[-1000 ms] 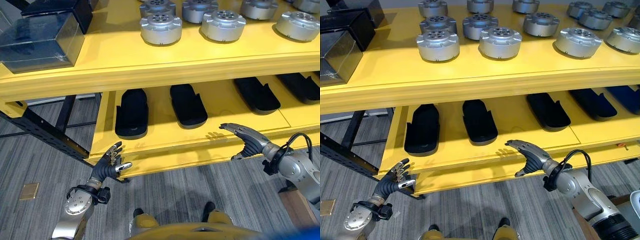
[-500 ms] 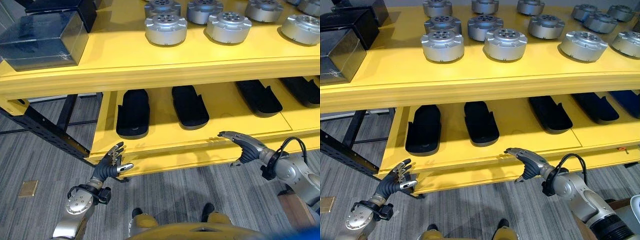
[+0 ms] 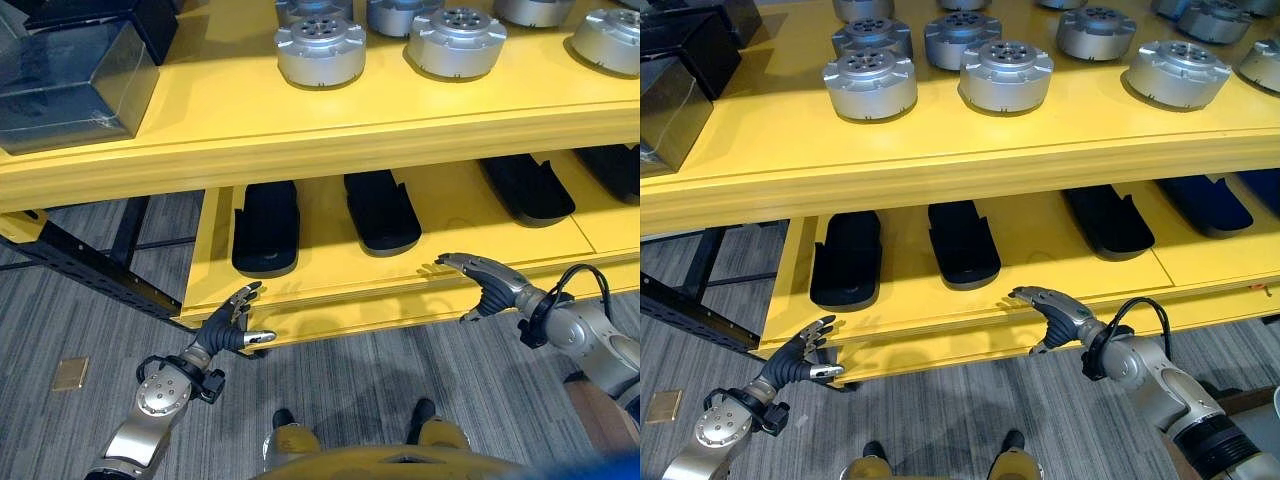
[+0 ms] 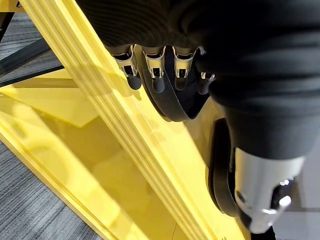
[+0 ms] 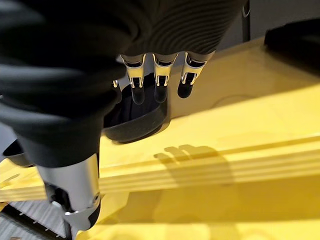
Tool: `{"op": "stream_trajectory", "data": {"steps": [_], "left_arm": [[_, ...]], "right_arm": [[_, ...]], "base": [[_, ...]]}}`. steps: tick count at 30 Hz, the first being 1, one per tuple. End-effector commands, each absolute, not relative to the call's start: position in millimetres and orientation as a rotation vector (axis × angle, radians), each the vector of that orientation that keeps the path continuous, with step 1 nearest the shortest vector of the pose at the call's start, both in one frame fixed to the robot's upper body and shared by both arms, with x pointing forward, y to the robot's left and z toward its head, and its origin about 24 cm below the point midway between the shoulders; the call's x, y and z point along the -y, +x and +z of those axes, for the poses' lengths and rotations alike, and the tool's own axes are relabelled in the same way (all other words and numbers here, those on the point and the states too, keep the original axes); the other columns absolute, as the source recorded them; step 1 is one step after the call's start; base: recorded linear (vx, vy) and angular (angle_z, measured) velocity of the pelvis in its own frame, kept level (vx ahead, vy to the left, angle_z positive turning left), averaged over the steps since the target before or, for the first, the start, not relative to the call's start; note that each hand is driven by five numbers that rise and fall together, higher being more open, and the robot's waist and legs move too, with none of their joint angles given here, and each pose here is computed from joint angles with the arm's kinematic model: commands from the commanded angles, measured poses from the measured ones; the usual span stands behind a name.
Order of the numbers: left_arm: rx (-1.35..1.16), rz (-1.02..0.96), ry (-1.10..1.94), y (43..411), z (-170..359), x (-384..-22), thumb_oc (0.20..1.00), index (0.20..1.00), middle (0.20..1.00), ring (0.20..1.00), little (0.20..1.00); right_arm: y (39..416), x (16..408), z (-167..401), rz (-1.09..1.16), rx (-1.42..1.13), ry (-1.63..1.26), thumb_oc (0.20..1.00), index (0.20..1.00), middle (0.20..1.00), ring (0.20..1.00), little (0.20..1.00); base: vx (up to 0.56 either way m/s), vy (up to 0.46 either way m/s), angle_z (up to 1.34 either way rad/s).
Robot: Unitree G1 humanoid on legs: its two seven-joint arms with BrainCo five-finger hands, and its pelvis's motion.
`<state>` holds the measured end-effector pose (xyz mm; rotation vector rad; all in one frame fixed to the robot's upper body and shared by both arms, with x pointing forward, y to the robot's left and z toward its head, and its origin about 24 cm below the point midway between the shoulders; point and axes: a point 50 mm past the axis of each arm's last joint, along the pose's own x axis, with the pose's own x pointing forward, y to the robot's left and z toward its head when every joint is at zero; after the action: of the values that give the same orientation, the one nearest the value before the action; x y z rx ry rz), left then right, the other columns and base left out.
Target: Move parts from the plastic box to the shelf.
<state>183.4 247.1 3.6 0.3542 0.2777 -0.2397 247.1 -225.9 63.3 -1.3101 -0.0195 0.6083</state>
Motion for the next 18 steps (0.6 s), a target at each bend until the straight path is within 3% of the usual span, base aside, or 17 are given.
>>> {"op": "stream_trajectory", "data": {"steps": [1,18], "left_arm": [[-0.156,-0.288,0.373,193,28,-245,1.000,1.000,1.000,1.000,1.000],[-0.114,-0.260,0.351,198,25,-239,1.000,1.000,1.000,1.000,1.000]], "right_arm": [[261,206,82,0.613,0.184,-1.321,1.000,1.000,1.000,1.000,1.000],[282,187,84,0.693,0.238,-1.484,1.000,1.000,1.000,1.000,1.000]], "base": [[0.00,0.000,0.00],[-0.03,0.007,0.02]]}}
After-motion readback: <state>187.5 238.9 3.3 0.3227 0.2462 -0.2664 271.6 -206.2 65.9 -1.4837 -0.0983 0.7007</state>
